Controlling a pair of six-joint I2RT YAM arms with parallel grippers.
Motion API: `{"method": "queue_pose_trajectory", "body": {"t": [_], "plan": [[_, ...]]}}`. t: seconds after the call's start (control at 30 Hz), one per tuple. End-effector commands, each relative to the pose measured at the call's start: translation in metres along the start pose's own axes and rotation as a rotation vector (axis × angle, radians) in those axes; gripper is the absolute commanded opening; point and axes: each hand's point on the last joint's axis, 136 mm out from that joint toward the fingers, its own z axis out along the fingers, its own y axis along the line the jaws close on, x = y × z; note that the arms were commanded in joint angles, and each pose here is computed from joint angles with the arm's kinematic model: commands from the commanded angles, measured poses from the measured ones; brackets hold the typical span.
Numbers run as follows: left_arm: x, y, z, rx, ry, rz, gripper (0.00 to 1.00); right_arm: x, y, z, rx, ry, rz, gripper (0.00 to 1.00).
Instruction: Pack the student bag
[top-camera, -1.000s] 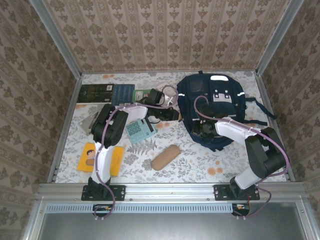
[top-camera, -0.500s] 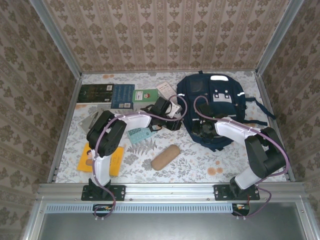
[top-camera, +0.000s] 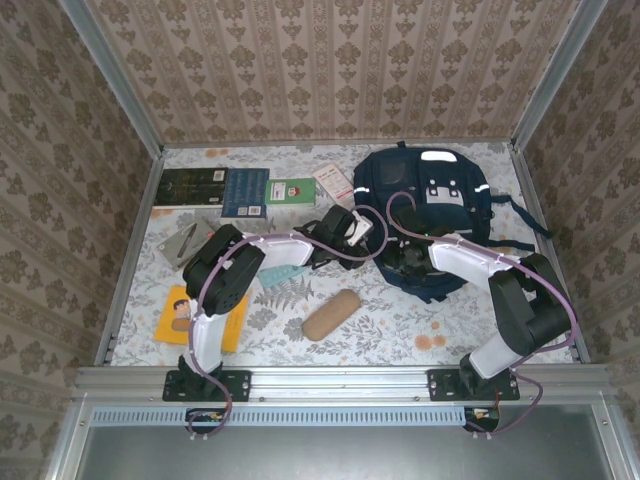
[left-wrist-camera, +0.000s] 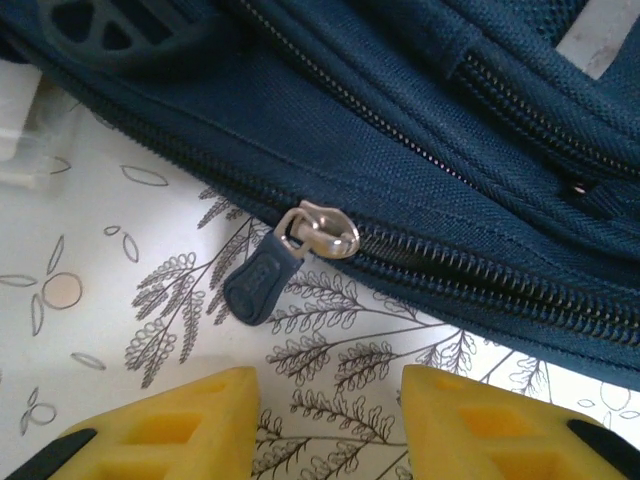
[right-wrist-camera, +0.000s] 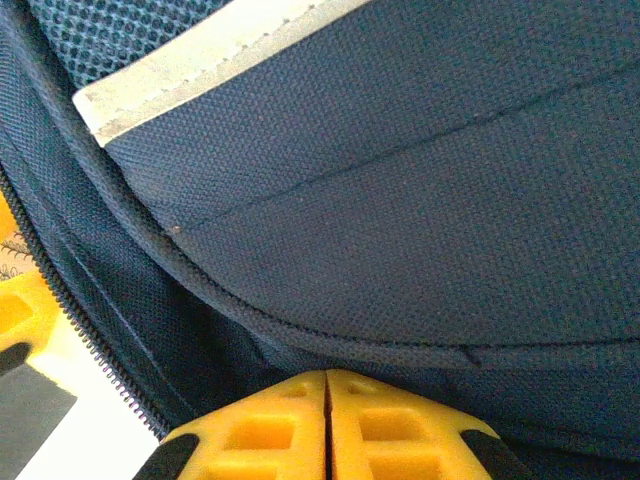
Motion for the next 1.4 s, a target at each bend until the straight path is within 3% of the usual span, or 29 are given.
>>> {"method": "queue_pose_trajectory", "body": {"t": [0.0, 0.13, 0.23, 0.4, 0.47, 0.97, 1.13, 1.23, 1.37], "plan": [[-0.004, 0.003, 0.011, -0.016, -0.019, 0.056, 0.44, 0.026, -0.016, 0.006, 0.08, 0.103, -0.008, 0.09], [-0.008, 0.005, 0.018, -0.024, -0.024, 0.065, 0.44, 0.029, -0.02, 0.005, 0.103, 0.123, -0.011, 0.09], [-0.012, 0.007, 0.021, -0.036, -0.031, 0.078, 0.37, 0.029, -0.02, 0.006, 0.103, 0.125, -0.012, 0.09], [-0.016, 0.011, 0.017, -0.058, -0.031, 0.089, 0.06, 0.03, -0.018, 0.008, 0.1, 0.13, -0.013, 0.09], [-0.018, 0.013, 0.012, -0.069, -0.036, 0.091, 0.0, 0.029, -0.018, 0.009, 0.096, 0.13, -0.014, 0.09], [-0.043, 0.083, 0.002, -0.094, -0.062, -0.125, 0.0, 0.039, -0.029, 0.012, 0.118, 0.143, -0.012, 0.08], [-0.046, 0.079, -0.002, -0.035, -0.068, -0.148, 0.0, 0.035, -0.027, 0.005, 0.11, 0.122, -0.013, 0.09], [-0.043, 0.076, -0.006, -0.026, -0.061, -0.163, 0.15, 0.031, -0.022, -0.009, 0.081, 0.078, -0.03, 0.11], [-0.042, 0.072, -0.017, -0.013, -0.062, -0.197, 0.28, 0.024, -0.002, -0.029, 0.021, -0.009, -0.139, 0.28]]}}
